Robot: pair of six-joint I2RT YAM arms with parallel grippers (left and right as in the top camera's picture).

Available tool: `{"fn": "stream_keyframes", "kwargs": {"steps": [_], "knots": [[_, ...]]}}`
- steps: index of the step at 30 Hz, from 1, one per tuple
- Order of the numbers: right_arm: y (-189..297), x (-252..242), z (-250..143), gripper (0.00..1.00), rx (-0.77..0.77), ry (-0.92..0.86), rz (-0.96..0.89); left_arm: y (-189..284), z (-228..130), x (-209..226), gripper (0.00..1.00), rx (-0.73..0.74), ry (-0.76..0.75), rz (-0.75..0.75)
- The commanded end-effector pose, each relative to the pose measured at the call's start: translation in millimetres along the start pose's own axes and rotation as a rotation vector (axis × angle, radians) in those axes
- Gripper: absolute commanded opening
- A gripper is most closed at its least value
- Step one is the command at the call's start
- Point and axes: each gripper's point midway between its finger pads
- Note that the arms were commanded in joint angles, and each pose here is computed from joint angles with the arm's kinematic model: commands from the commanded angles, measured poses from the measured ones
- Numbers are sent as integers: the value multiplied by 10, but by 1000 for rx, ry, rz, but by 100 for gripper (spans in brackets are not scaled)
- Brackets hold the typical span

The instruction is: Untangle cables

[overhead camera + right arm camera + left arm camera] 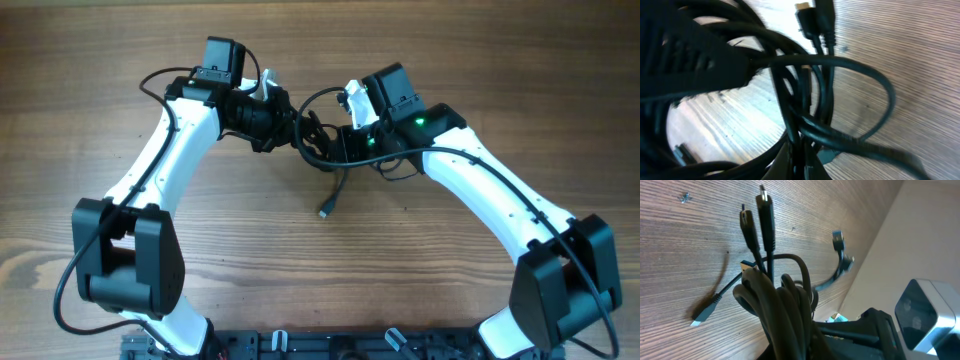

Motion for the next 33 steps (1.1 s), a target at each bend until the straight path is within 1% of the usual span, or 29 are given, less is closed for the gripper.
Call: {"fn": "stream_keyframes", "kwargs": {"steps": [1, 2, 3, 4, 5, 7, 8, 9, 11, 12, 13, 14, 15, 17, 19, 22, 24, 26, 27, 29, 30, 31, 32, 33], "knots": [[472, -575, 283, 4, -200, -147, -342, 32, -8, -25, 4, -12, -8, 12], [639, -657, 306, 4, -246, -166, -409, 34, 17, 43, 4, -31, 25, 48], [1019, -828, 328, 4, -347, -218, -551, 38, 37, 95, 4, -46, 48, 75], [1290, -911, 321, 4, -412, -246, -629, 39, 40, 98, 4, -48, 48, 77], [1495, -930, 306, 4, -455, -258, -659, 39, 41, 97, 4, -48, 47, 77], [1686, -929, 271, 4, -494, -299, -652, 39, 42, 97, 5, -49, 47, 77], [1713, -939, 243, 4, -492, -311, -652, 39, 46, 102, 7, -51, 46, 80], [1699, -940, 200, 4, -476, -324, -647, 41, 59, 113, 11, -58, 45, 86], [1524, -798, 102, 4, -380, -295, -546, 46, 129, 110, 29, -89, 25, 93], [1452, -743, 78, 4, -342, -260, -509, 50, 173, 110, 36, -108, 6, 98], [1442, -790, 49, 4, -327, -255, -535, 65, 258, 146, 47, -149, -30, 128], [1454, -878, 50, 4, -332, -258, -585, 91, 380, 168, 66, -203, -117, 162], [1436, -882, 60, 4, -330, -250, -585, 109, 425, 165, 73, -221, -147, 172], [1316, -855, 80, 4, -299, -220, -554, 156, 483, 93, 75, -243, -187, 169], [1112, -795, 77, 4, -247, -221, -486, 190, 528, 10, 74, -262, -202, 155], [816, -884, 14, 4, -157, -235, -479, 205, 539, 21, 72, -265, -194, 155], [625, -684, -29, 4, -80, -171, -338, 183, 511, 25, 72, -256, -193, 160], [547, -422, -58, 4, -36, -115, -184, 151, 483, 30, 72, -246, -193, 167], [536, -354, -80, 4, -21, -109, -144, 142, 481, 45, 72, -249, -193, 181], [534, -341, -118, 5, -4, -99, -136, 137, 477, 46, 71, -249, -194, 183], [534, -342, -123, 11, -1, -90, -137, 136, 472, 49, 73, -247, -192, 185], [544, -415, -102, 49, -14, -104, -172, 134, 460, 60, 74, -242, -188, 188], [566, -513, -76, 71, -32, -143, -216, 130, 444, 71, 76, -236, -183, 192], [600, -615, -44, 78, -52, -178, -252, 112, 414, 79, 77, -226, -181, 197]]}}
Point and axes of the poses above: each gripper's point midway between its finger pads, its own y axis back along the fingers, its own x axis along the line the jaws close on, z = x × y, and after that the axes turned 2 degrees about -y, right-handed
